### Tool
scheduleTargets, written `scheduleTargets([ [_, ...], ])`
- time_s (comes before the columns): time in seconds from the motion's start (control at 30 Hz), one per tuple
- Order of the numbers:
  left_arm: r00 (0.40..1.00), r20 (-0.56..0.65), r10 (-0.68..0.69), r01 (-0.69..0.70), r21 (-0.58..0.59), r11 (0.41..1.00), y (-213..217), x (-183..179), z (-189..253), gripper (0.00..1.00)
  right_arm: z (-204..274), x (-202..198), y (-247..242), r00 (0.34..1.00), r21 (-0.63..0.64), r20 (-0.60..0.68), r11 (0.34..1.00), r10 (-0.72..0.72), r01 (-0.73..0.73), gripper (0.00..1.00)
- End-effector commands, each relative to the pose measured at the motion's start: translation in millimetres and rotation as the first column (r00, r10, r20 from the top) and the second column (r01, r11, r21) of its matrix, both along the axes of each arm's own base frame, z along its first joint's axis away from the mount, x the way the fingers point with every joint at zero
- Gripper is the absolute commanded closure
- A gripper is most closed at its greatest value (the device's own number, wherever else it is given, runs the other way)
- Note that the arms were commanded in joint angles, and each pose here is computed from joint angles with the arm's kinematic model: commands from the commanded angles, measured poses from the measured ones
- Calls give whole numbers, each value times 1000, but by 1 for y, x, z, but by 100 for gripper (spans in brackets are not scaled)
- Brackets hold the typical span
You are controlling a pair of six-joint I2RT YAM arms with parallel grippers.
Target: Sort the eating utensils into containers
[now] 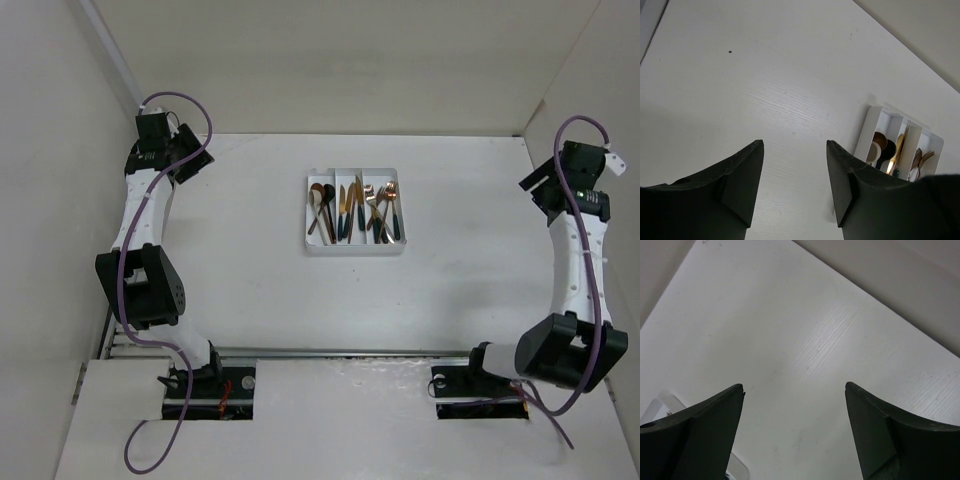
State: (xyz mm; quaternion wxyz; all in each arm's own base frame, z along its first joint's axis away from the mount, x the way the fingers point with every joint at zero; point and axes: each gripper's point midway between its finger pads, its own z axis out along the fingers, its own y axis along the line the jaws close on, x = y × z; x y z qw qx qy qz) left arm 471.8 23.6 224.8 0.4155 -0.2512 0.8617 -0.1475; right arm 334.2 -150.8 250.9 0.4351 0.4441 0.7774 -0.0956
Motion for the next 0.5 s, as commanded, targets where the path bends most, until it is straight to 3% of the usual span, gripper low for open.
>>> scheduleTargets([
  [0.0,998,60,2,-3,23,1000,4,-1,22,50,25,4,9,995,-24,80,998,55,-53,13],
  [0.47,998,69,8,-9,17,1000,3,-5,27,49,31,-8,16,990,-37,118,997,76,-72,13],
])
